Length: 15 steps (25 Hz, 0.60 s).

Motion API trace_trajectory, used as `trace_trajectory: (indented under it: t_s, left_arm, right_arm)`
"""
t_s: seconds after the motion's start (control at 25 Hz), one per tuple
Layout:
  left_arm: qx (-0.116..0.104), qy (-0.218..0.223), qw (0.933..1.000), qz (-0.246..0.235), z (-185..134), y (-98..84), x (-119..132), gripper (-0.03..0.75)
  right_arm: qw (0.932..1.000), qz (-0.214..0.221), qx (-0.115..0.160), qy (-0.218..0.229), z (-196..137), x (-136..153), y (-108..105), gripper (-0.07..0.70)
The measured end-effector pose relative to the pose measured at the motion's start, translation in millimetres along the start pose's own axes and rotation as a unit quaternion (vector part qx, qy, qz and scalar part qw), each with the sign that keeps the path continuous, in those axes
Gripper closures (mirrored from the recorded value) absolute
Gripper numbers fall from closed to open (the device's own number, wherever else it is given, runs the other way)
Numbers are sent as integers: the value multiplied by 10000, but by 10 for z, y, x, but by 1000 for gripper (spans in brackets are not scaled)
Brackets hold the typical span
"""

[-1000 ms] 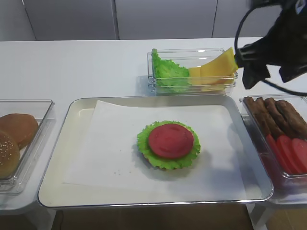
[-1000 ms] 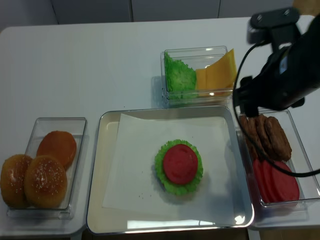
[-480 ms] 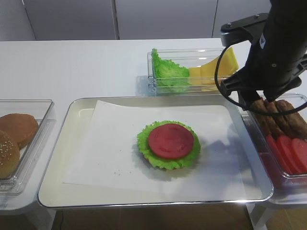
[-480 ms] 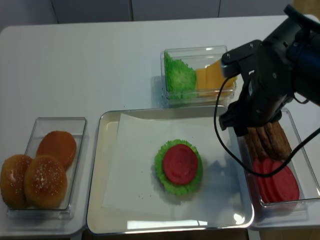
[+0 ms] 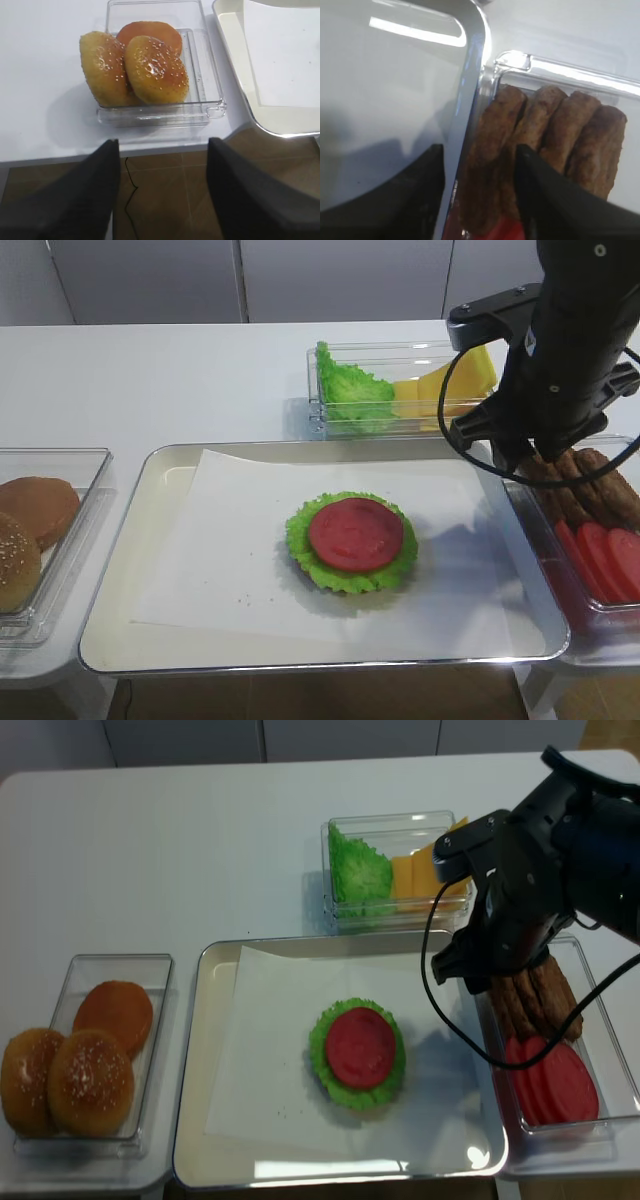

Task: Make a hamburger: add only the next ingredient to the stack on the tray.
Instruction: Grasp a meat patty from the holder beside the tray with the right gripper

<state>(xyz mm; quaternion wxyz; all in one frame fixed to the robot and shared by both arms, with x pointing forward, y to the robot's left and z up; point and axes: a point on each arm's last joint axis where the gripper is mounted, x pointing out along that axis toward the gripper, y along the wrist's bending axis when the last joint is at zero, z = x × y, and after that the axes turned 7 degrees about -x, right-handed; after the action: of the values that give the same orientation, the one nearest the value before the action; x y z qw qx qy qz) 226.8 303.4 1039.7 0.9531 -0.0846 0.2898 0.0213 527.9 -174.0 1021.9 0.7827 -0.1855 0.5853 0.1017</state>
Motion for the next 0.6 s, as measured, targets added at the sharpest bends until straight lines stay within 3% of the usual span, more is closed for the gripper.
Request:
trace_trajectory:
  t_s: [0.6]
  left_arm:
    - [0,0,10000,0,0,0,0,307]
  right_arm:
    - [10000,-8,-7,34,-2,11,1,393]
